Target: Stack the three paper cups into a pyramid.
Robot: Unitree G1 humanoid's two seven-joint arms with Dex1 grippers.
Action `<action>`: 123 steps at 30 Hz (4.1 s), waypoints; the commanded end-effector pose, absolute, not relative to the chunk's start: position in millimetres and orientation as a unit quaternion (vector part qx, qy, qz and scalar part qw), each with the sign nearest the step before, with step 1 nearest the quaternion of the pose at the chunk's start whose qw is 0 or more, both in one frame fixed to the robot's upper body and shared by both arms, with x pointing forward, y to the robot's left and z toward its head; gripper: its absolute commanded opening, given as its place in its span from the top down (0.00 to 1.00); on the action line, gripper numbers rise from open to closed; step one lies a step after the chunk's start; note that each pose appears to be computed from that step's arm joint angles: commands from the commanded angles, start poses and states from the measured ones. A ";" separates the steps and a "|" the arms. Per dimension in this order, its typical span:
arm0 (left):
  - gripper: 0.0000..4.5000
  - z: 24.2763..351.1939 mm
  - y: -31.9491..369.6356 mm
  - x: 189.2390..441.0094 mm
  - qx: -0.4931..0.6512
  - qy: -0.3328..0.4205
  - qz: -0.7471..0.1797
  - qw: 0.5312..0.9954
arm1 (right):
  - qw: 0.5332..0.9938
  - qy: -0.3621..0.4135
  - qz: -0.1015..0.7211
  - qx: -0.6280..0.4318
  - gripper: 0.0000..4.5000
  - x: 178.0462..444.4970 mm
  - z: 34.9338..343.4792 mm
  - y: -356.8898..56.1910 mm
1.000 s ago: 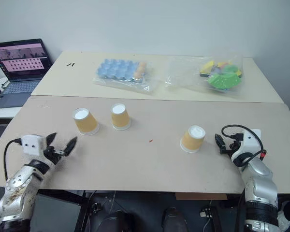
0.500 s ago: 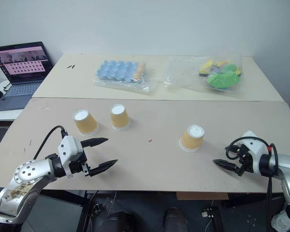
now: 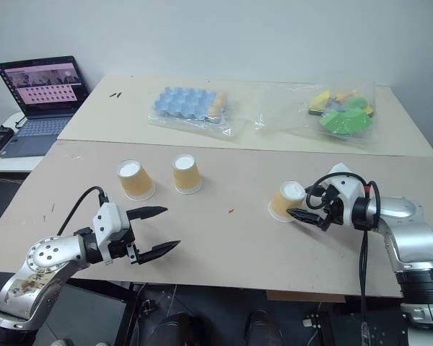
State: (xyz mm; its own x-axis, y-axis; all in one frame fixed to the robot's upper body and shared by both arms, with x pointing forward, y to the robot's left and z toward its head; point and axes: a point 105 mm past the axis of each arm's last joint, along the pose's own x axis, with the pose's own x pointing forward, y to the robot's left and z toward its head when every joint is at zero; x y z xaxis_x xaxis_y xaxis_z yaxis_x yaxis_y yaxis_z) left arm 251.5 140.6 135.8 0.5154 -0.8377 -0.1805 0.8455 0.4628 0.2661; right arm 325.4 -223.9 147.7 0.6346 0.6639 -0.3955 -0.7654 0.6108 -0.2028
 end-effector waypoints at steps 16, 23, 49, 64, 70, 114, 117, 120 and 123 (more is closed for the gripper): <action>0.01 147.1 141.6 248.9 0.190 -0.001 -0.487 0.852 | 0.882 0.107 0.432 -0.156 0.00 338.6 166.1 -195.1; 0.00 144.1 143.7 248.1 0.190 0.005 -0.486 0.853 | 0.879 0.093 0.441 -0.154 0.24 340.1 170.5 -186.4; 0.00 141.2 144.9 243.5 0.188 0.007 -0.470 0.862 | 0.724 0.058 0.659 -0.193 0.41 328.6 178.0 -34.2; 0.00 142.6 145.4 243.2 0.190 0.004 -0.463 0.866 | 0.735 0.029 0.650 -0.189 0.01 327.6 193.4 -46.2; 0.00 142.4 149.5 246.1 0.192 0.005 -0.454 0.870 | 0.763 -0.011 0.629 -0.151 0.01 319.4 229.4 -68.2; 0.00 160.4 115.0 387.5 0.125 -0.079 -0.283 0.948 | 0.883 0.005 0.459 -0.099 0.01 312.6 228.1 -133.8; 0.00 164.6 110.0 392.5 0.115 -0.086 -0.281 0.949 | 0.877 0.012 0.471 -0.097 0.01 306.6 225.1 -132.0; 0.00 165.3 107.6 397.3 0.113 -0.086 -0.278 0.950 | 0.865 0.020 0.491 -0.097 0.01 298.1 221.0 -128.4; 0.00 167.9 102.5 406.8 0.097 -0.087 -0.278 0.952 | 0.854 0.034 0.507 -0.112 0.01 292.5 211.1 -126.7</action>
